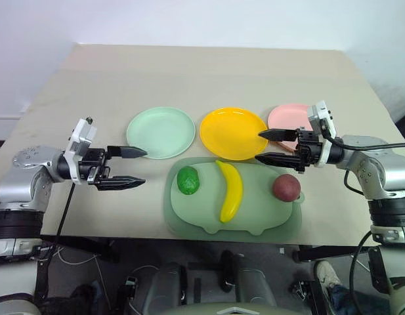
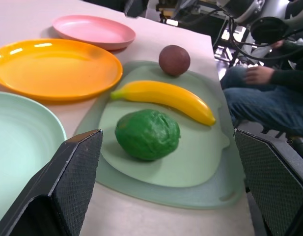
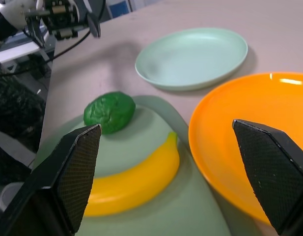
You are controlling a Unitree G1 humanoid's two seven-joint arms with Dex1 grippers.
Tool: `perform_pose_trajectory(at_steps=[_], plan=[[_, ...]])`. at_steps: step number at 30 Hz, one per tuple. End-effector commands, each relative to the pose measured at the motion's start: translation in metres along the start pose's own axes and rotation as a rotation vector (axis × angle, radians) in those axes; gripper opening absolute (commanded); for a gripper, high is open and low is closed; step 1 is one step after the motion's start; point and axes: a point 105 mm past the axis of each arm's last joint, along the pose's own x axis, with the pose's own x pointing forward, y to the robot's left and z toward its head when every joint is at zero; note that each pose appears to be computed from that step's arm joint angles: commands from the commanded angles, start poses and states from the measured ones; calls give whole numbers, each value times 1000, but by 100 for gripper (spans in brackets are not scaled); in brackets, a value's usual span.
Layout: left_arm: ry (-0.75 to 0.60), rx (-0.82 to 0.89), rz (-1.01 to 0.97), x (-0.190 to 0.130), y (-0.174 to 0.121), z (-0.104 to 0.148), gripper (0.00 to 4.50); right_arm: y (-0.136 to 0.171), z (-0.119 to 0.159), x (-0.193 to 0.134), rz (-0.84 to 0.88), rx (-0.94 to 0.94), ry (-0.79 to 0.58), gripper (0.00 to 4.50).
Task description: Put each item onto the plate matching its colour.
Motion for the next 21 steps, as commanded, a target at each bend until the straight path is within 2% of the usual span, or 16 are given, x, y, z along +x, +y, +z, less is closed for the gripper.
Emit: perform_pose_trajectory(at_steps=[1,13,21], plan=[[-13,47,13,-6,-3,13,447,0,9,4,14,-49,-17,450],[-15,73,-1,2,1,17,447,-7,13,-9,-25,-69,-18,450],[-18,71,-23,10,3,17,447,-4,3,-20,-16,-64,31,450]])
